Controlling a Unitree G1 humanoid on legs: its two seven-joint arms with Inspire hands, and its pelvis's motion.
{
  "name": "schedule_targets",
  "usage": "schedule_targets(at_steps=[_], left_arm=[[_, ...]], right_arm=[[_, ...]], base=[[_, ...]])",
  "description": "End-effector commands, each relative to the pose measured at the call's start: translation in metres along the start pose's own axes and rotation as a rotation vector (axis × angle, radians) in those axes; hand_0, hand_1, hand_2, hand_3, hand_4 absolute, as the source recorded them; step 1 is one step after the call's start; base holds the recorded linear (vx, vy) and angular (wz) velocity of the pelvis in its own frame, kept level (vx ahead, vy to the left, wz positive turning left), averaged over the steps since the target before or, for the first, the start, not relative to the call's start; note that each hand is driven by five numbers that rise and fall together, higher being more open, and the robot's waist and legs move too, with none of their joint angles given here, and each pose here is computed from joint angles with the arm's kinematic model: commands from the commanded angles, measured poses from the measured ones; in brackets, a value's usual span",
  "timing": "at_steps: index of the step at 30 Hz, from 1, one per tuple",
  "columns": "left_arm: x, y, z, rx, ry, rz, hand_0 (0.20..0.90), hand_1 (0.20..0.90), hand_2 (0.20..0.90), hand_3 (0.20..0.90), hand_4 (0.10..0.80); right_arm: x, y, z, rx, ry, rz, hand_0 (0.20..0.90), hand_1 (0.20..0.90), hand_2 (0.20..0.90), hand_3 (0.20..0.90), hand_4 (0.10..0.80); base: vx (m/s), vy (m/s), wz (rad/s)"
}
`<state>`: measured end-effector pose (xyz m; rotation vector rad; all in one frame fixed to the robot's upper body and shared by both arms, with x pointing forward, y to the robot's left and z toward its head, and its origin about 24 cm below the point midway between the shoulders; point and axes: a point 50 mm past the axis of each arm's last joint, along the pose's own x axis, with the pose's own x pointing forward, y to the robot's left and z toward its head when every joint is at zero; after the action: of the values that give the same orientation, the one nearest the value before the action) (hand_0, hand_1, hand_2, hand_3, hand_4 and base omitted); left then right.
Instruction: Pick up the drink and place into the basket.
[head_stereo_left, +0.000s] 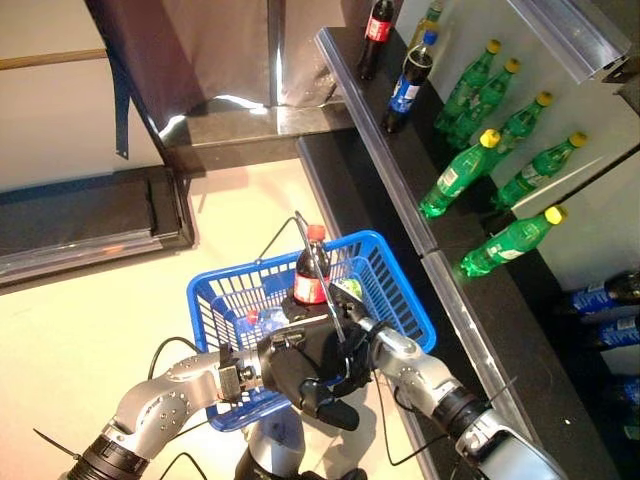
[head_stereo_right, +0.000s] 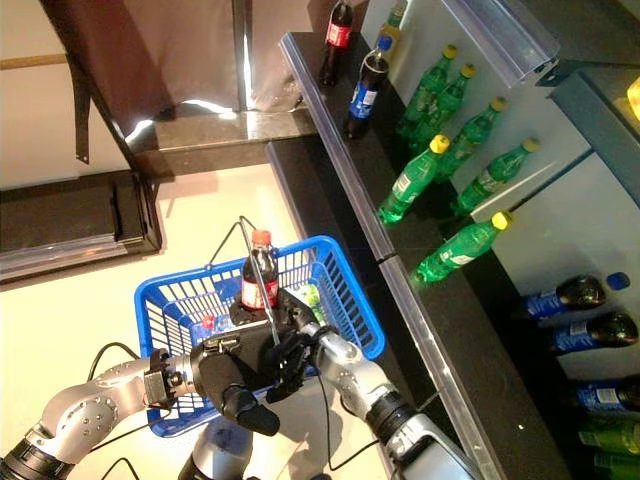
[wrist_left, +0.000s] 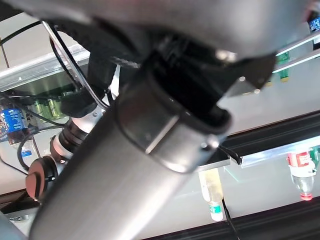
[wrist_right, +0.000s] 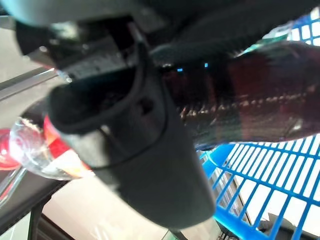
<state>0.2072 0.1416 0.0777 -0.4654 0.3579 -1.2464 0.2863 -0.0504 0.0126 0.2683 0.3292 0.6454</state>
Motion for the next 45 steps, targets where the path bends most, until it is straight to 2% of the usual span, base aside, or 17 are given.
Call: schedule_targets(at_steps=[1, 14, 19, 20, 28, 38, 45], left_arm=[[0.047, -0.111, 0.064, 0.31, -0.419, -0.937, 0.3, 0.3, 0.3, 0.2, 0.1], [0.044, -0.109, 0.065, 0.319, -0.418, -0.923, 0.3, 0.3, 0.3, 0.2, 0.1], [0.042, -0.11, 0.067, 0.321, -0.405, -0.927, 0.3, 0.3, 0.3, 0.2, 0.1], [0.04, -0.11, 0.068, 0.322, -0.4, -0.931, 0.3, 0.3, 0.3, 0.2, 0.1], [0.041, -0.113, 0.068, 0.34, -0.384, -0.948, 0.3, 0.3, 0.3, 0.2, 0.1], [0.047, -0.119, 0.073, 0.373, -0.361, -0.982, 0.3, 0.3, 0.3, 0.2, 0.1], [0.049, -0.121, 0.074, 0.392, -0.347, -1.015, 0.3, 0.3, 0.3, 0.2, 0.1]], right_arm=[[0.001, 0.013, 0.022, 0.064, -0.223, 0.053, 0.3, 0.3, 0.3, 0.2, 0.1], [-0.008, -0.009, 0.032, -0.044, -0.227, 0.004, 0.3, 0.3, 0.3, 0.2, 0.1], [-0.011, -0.014, 0.043, -0.371, -0.193, 0.03, 0.3, 0.3, 0.3, 0.2, 0.1], [-0.012, -0.012, 0.049, -0.502, -0.171, 0.063, 0.3, 0.3, 0.3, 0.2, 0.1], [-0.008, 0.008, 0.073, -0.913, -0.1, 0.193, 0.3, 0.3, 0.3, 0.2, 0.1], [0.001, 0.02, 0.086, -1.158, 0.0, 0.3, 0.3, 0.3, 0.3, 0.2, 0.1], [0.007, 0.034, 0.088, -1.238, 0.039, 0.38, 0.3, 0.3, 0.3, 0.2, 0.1]], base=[[0.0, 0.0, 0.0], [0.0, 0.0, 0.0], [0.001, -0.007, 0.0], [0.006, -0.033, 0.01], [0.001, -0.004, 0.0], [0.0, 0.0, 0.0], [0.0, 0.0, 0.0]])
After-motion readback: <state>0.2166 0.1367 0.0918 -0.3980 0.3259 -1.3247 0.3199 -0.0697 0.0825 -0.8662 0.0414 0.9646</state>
